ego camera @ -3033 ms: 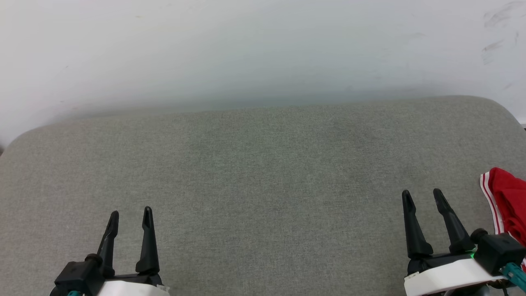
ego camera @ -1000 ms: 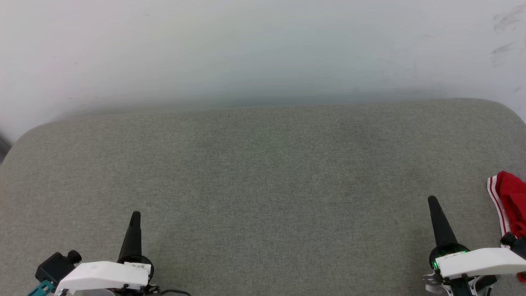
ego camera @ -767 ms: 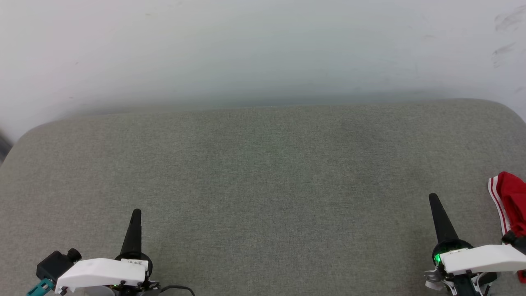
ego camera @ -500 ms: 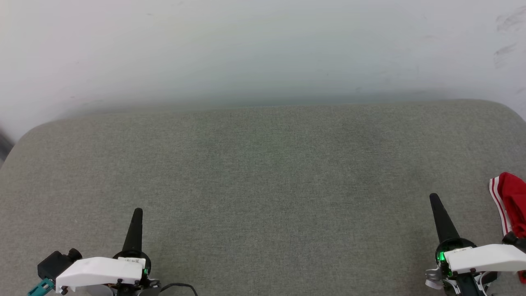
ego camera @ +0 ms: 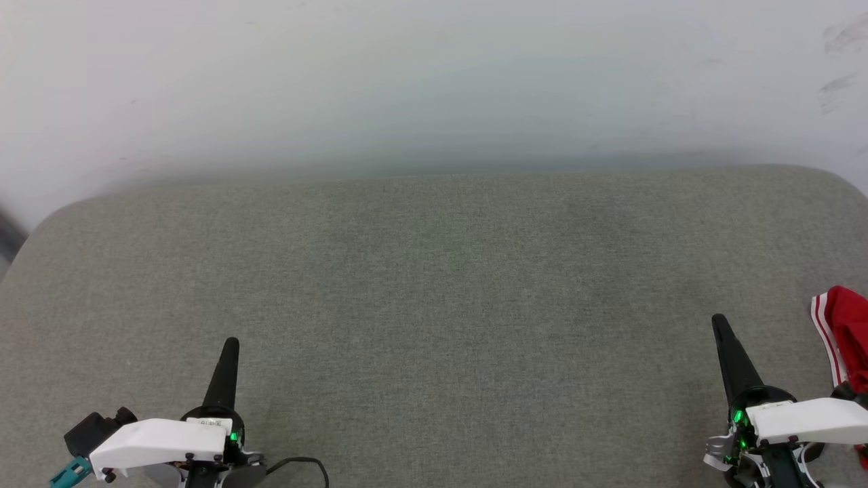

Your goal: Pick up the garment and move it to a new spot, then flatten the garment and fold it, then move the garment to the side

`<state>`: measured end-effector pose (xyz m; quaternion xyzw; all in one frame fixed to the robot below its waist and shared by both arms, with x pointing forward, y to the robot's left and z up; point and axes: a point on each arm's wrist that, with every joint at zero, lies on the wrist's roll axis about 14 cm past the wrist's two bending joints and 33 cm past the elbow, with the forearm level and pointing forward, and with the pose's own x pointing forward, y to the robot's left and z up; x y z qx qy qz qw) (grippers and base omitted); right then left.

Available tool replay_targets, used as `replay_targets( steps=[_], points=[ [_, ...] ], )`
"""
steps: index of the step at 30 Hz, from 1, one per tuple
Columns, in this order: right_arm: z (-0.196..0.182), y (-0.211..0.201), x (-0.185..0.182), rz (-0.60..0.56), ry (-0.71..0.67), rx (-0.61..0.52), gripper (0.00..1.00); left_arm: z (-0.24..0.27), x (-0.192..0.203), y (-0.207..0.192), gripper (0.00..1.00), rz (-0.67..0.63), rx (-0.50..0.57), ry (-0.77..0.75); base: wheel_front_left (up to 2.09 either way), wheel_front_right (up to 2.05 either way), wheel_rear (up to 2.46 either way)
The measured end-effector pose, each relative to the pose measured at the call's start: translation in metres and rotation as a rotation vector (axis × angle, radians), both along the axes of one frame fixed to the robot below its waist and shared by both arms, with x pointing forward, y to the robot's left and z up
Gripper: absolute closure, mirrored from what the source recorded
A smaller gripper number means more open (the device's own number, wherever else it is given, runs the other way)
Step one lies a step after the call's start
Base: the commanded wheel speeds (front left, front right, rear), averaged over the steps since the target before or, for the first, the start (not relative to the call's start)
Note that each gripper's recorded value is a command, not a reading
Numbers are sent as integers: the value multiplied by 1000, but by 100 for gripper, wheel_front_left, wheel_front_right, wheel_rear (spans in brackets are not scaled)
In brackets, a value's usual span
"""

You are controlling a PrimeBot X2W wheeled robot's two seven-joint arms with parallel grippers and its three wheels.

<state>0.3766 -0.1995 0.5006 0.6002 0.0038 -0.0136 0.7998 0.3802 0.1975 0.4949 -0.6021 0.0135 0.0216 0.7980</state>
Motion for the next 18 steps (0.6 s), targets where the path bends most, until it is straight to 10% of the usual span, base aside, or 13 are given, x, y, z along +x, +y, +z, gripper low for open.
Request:
replay_targets(
  steps=[18],
  points=[
    [1, -1, 5, 6, -4, 137, 100, 3, 4, 1, 100, -5, -138, -13, 0, 0, 0]
  ],
)
